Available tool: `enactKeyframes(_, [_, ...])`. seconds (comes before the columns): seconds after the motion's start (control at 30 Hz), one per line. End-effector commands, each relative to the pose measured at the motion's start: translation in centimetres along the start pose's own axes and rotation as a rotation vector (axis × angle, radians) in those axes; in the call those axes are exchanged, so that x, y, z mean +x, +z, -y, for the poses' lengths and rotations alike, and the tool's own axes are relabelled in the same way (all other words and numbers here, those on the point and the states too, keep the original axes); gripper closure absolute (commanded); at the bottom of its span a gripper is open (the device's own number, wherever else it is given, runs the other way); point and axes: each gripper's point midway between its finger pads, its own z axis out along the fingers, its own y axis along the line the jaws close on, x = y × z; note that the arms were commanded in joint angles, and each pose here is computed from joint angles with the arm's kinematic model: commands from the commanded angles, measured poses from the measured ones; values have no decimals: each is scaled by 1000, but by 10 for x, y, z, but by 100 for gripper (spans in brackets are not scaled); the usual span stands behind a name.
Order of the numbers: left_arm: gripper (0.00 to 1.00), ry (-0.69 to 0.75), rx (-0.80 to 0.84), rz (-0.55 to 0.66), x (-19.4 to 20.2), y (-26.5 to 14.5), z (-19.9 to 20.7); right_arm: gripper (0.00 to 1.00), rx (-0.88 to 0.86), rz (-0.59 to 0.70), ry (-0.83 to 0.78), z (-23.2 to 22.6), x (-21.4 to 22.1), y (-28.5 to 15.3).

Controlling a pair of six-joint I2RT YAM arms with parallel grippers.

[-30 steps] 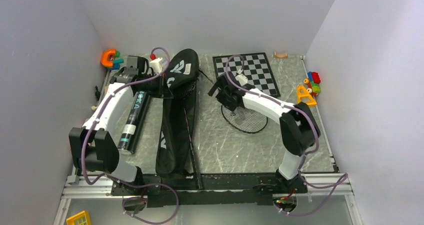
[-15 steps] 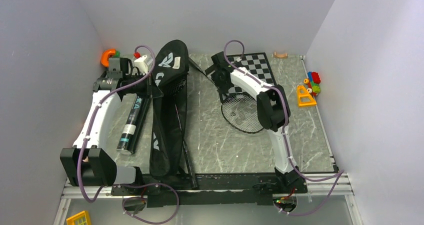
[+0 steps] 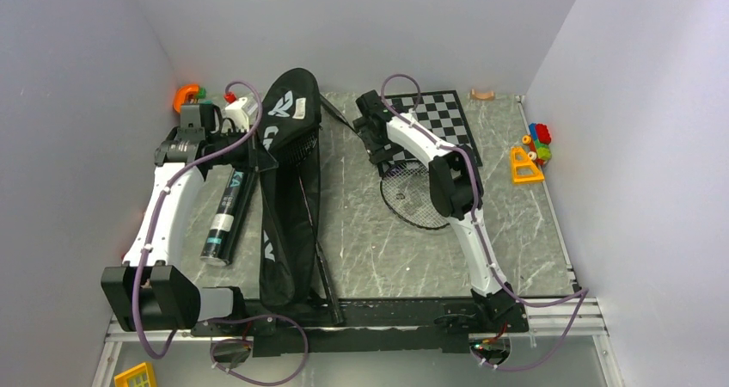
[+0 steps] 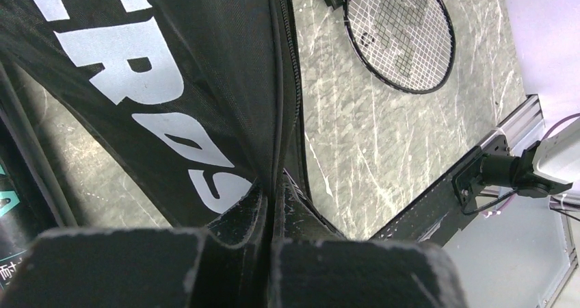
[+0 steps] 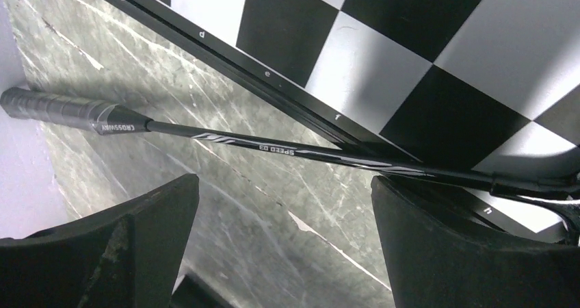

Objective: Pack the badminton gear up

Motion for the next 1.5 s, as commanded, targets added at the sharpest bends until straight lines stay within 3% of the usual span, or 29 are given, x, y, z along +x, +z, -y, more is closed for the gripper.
enactKeyframes(0.0, [100, 89, 61, 109, -25, -13, 18, 0, 48, 46, 75, 6, -9, 0])
enactKeyframes(0.27, [100, 88, 73, 94, -19, -15, 22, 0, 62, 73, 122, 3, -12, 5])
enactKeyframes(0.53, [100, 92, 74, 102, -18, -17, 23, 0, 162, 85, 126, 41, -15, 21])
enactKeyframes(0.9, [100, 136, 81, 78, -12, -20, 22, 20, 176, 54, 4, 63, -16, 10])
enactKeyframes(1.23, [100, 127, 97, 55, -6, -11, 17, 26, 283, 92, -133, 151, -33, -17])
enactKeyframes(1.47, [100, 123, 107, 43, -4, -6, 15, 27, 297, 136, -175, 179, -57, -38])
